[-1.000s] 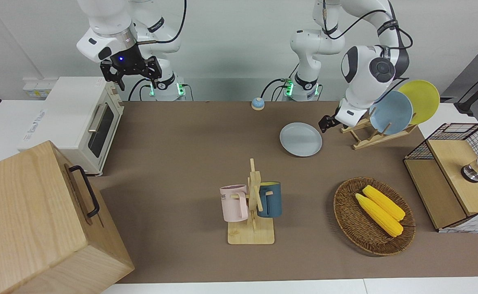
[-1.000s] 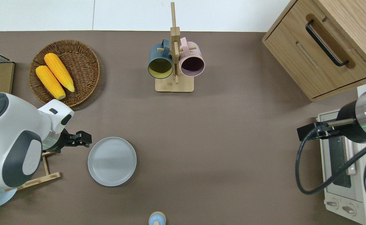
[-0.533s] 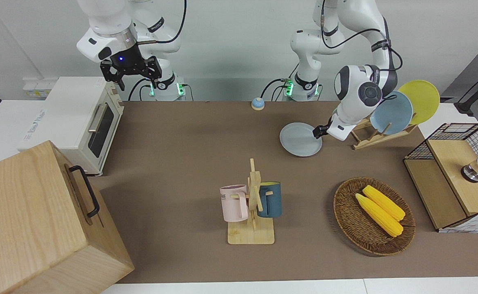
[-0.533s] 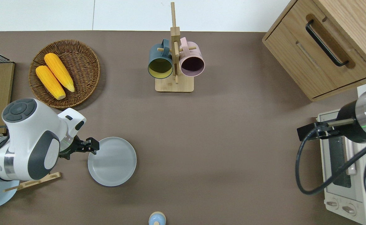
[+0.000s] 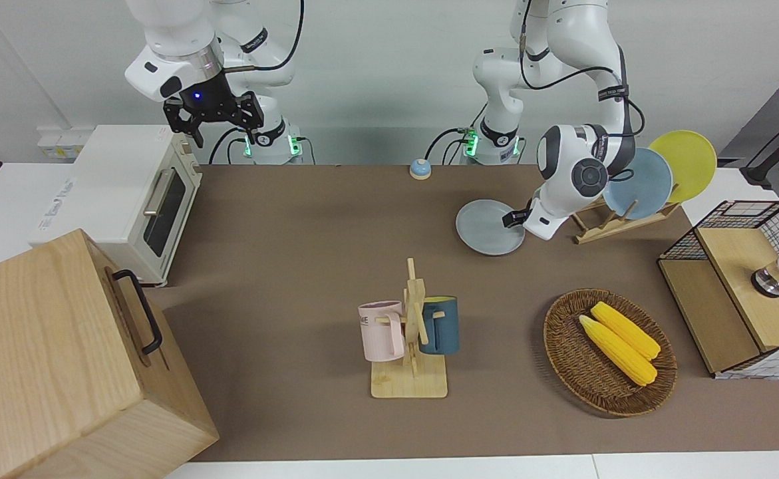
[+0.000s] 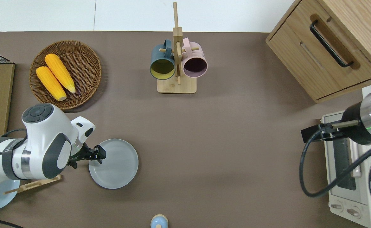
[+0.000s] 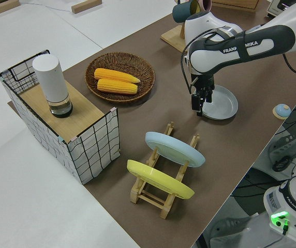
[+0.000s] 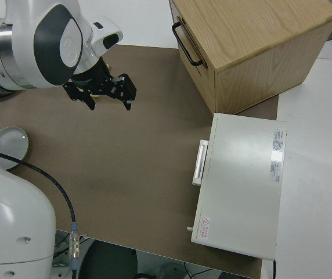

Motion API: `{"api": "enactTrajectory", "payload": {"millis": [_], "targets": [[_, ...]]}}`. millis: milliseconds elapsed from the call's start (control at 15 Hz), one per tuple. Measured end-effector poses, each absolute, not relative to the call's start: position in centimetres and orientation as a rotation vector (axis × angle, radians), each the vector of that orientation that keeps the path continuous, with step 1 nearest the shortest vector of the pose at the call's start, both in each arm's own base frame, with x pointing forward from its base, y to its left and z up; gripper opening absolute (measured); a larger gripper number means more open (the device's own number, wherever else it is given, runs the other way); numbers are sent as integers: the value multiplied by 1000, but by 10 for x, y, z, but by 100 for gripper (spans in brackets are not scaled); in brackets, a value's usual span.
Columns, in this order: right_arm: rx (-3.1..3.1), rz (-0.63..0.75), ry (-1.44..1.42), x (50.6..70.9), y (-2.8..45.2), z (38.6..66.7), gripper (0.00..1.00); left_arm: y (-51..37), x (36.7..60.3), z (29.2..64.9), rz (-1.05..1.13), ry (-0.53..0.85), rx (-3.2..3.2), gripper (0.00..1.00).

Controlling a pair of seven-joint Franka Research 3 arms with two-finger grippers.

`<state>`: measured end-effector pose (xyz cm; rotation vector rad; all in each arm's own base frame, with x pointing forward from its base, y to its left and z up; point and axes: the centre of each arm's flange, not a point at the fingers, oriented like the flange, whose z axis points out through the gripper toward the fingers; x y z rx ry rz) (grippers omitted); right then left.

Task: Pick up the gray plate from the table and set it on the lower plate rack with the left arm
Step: 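Close the left gripper on the gray plate's rim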

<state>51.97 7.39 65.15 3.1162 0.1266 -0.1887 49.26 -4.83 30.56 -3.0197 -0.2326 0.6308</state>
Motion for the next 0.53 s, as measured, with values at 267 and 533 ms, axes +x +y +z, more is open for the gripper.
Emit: {"api": "enactTrajectory", "payload": {"millis": [267,533], "targets": [[3116,-189,127,520,74,652,99,-49,491,293,671,-237,-3010,99],[3116,-189,127,520,74,652,99,-49,491,282,697,-242,-3004,83]]}}
